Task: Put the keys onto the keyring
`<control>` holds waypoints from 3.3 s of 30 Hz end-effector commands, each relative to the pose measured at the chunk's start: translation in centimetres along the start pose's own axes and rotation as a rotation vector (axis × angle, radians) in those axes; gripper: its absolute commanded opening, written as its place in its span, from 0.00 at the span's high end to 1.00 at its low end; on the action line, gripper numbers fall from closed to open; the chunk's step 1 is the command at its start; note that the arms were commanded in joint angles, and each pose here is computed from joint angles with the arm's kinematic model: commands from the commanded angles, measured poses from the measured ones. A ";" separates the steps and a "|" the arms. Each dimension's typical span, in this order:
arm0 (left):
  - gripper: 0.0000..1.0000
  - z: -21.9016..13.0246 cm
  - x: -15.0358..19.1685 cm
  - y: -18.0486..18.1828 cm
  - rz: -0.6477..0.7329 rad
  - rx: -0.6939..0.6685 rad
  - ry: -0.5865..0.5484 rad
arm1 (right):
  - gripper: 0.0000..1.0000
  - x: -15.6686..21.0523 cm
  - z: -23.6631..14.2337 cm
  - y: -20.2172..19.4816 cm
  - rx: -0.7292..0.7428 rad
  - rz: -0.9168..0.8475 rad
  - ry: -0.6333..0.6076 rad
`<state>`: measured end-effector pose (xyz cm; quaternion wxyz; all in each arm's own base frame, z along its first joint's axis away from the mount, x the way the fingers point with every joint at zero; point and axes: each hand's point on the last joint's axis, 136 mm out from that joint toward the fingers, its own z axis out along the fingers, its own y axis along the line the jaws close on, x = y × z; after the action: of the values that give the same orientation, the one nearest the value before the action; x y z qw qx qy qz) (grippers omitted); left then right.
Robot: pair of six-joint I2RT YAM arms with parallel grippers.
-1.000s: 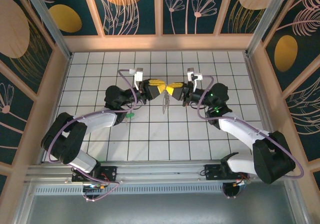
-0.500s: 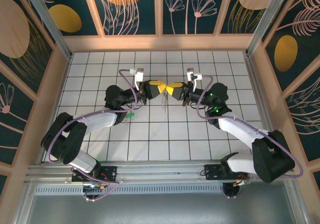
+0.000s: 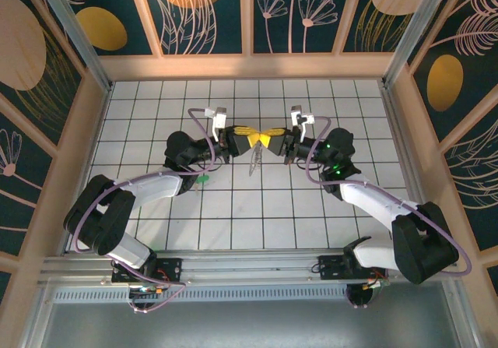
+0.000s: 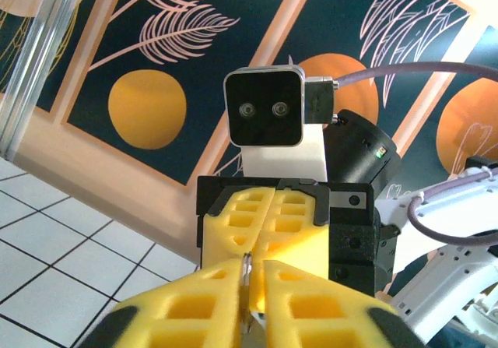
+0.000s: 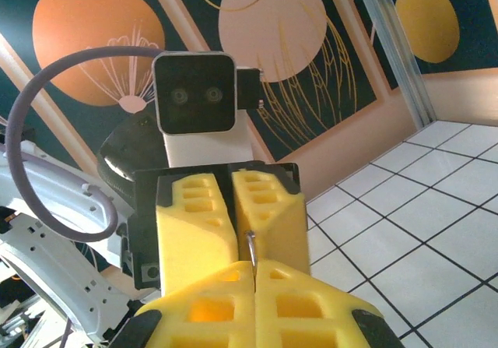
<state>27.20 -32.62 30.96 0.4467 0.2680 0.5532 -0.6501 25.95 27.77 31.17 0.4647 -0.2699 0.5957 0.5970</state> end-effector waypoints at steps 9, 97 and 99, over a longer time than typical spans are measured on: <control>1.00 0.2 -0.4 -0.8 0.071 -0.006 0.022 | 0.68 -2.2 -1.3 -0.1 0.045 -0.072 -0.050; 0.61 0.0 -4.0 0.3 0.281 -0.239 0.044 | 1.00 -1.3 -3.0 0.0 0.064 -0.135 0.000; 0.59 -0.5 -4.7 0.2 0.286 -0.268 0.006 | 1.00 -1.3 -3.2 0.0 0.069 -0.137 -0.004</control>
<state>29.09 -32.02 31.85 0.5124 0.3206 0.6155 -0.5058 26.26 25.07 29.84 0.4775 -0.2854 0.6228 0.5502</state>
